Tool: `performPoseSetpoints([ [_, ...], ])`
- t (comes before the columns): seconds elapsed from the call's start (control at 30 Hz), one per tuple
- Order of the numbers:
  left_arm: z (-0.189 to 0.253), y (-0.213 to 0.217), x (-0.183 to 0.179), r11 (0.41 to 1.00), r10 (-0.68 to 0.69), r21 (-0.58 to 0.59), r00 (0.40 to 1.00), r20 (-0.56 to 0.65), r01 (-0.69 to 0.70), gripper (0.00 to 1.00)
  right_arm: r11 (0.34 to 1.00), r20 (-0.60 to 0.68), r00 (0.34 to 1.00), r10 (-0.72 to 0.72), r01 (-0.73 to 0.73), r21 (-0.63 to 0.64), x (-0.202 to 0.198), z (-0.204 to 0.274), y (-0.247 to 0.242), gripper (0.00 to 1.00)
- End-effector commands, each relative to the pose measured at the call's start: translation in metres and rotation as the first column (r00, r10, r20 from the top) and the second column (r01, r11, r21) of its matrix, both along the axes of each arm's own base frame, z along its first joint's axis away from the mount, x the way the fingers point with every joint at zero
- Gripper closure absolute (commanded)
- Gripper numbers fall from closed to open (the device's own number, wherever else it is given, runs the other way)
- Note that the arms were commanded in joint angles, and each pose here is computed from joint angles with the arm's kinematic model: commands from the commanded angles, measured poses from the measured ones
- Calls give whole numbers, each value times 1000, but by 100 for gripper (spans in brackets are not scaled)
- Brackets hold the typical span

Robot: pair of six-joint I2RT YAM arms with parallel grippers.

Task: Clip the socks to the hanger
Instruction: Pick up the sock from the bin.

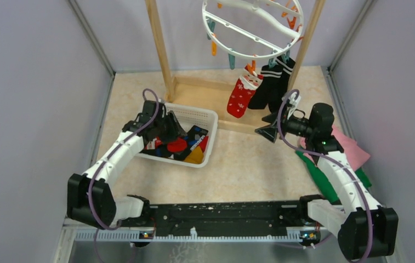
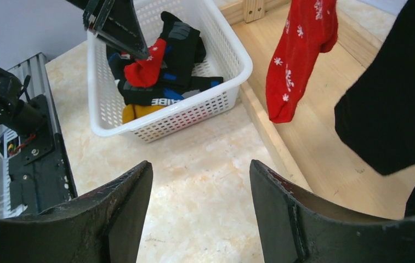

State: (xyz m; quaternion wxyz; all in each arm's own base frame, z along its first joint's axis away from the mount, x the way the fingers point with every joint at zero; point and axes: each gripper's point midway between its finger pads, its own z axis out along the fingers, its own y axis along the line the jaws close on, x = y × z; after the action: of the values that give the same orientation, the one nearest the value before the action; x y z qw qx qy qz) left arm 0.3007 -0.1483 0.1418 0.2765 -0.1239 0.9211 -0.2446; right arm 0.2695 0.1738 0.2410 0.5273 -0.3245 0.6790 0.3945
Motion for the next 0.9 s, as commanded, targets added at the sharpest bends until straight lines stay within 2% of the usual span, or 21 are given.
performPoseSetpoints([
  [0.0,3,2,-14,956,282,-50,951,-129,-291,45,1000,57,998,7,-7,1,-1,3,2,35],
  [0.1,1,13,-17,893,448,48,882,-147,-446,44,1000,46,999,-3,2,29,0,3,3,35],
  [0.2,-20,25,-25,822,569,189,792,-223,-537,44,999,45,999,-8,6,41,0,4,3,35],
  [0.33,-38,31,-26,747,665,251,702,-255,-616,45,999,55,998,-15,13,38,-2,7,2,35],
  [0.5,-48,43,-10,675,737,238,654,-173,-698,46,999,61,998,-23,21,40,-5,9,1,35],
  [0.67,-40,53,5,644,761,246,639,-111,-724,47,999,67,997,-24,21,39,-7,10,1,35],
  [0.77,-36,55,14,652,753,225,653,-79,-724,75,999,69,997,-24,21,46,-8,11,1,35],
  [0.8,-37,55,15,654,752,216,655,-77,-725,80,999,70,997,-25,21,48,-8,11,1,35],
  [0.87,-39,57,16,659,748,208,659,-80,-722,81,999,73,997,-26,22,49,-8,12,1,35],
])
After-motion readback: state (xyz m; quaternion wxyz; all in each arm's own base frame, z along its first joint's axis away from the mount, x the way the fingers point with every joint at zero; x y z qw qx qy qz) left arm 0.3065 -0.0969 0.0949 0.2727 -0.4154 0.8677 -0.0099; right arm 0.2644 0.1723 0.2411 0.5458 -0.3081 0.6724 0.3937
